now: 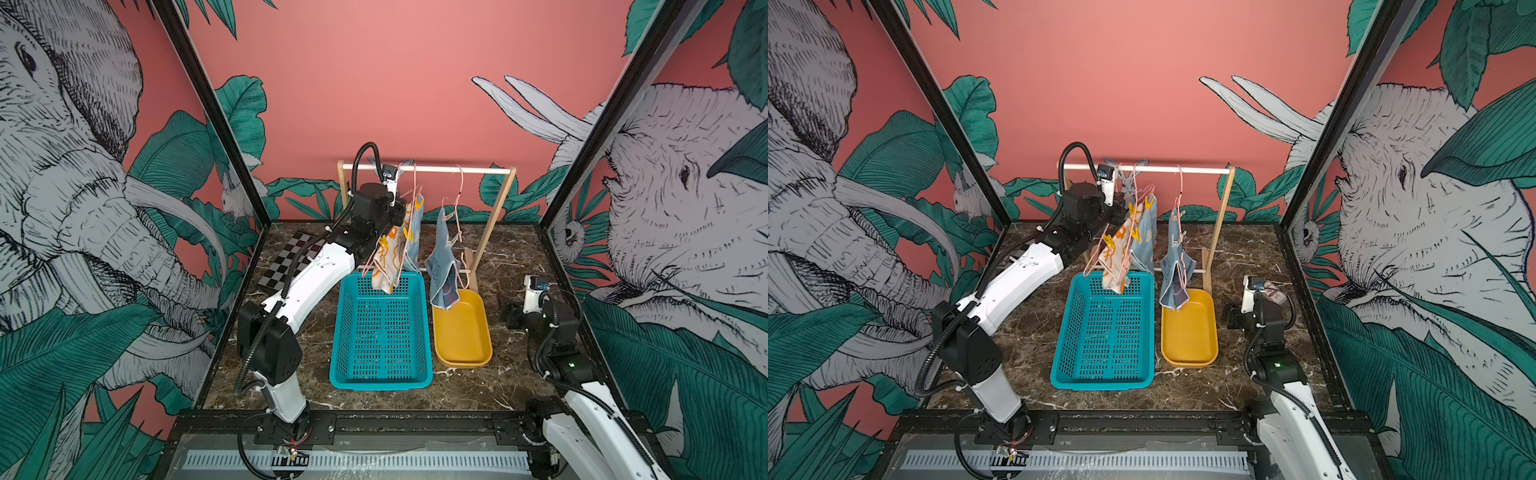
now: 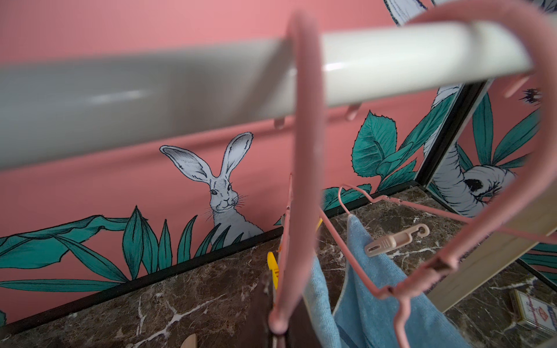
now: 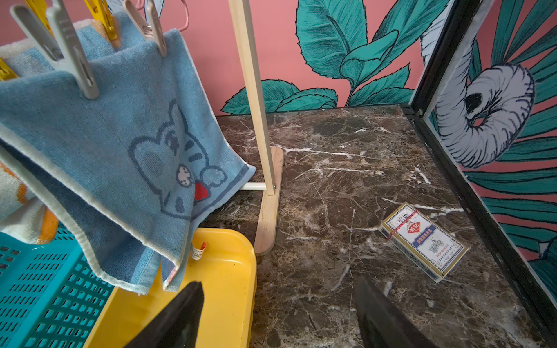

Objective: Remove the clothespins securing towels to the hanger
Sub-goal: Pick up the hanger from the clothesline.

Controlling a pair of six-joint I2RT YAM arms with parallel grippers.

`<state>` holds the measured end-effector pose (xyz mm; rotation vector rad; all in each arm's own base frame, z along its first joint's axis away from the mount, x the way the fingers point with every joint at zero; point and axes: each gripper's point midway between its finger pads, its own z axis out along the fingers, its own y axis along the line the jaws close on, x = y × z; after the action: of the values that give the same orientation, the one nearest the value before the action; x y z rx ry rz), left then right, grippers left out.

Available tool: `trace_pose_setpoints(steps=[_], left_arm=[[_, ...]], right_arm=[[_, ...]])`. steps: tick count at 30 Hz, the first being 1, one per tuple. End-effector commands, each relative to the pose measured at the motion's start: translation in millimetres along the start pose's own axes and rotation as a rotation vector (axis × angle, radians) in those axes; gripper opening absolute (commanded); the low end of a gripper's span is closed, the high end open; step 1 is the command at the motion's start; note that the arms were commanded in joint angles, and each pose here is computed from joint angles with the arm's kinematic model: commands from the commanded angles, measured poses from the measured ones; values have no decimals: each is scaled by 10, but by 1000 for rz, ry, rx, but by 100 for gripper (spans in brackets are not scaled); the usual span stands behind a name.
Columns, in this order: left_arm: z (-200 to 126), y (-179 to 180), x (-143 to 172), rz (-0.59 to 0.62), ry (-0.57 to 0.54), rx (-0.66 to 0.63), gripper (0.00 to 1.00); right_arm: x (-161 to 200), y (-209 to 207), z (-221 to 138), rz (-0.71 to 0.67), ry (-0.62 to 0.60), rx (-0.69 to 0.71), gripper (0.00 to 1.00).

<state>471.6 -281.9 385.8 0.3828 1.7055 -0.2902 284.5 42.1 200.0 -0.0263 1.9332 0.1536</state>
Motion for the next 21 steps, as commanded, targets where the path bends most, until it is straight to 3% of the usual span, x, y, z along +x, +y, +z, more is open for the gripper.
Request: trace_pose_setpoints(steps=[1, 21], left_arm=[[-148, 27, -283, 1, -50, 11, 0], [-508, 56, -669, 3, -119, 39, 0]], right_arm=[[-79, 45, -26, -3, -20, -20, 78], [-252, 103, -125, -5, -53, -49, 78]])
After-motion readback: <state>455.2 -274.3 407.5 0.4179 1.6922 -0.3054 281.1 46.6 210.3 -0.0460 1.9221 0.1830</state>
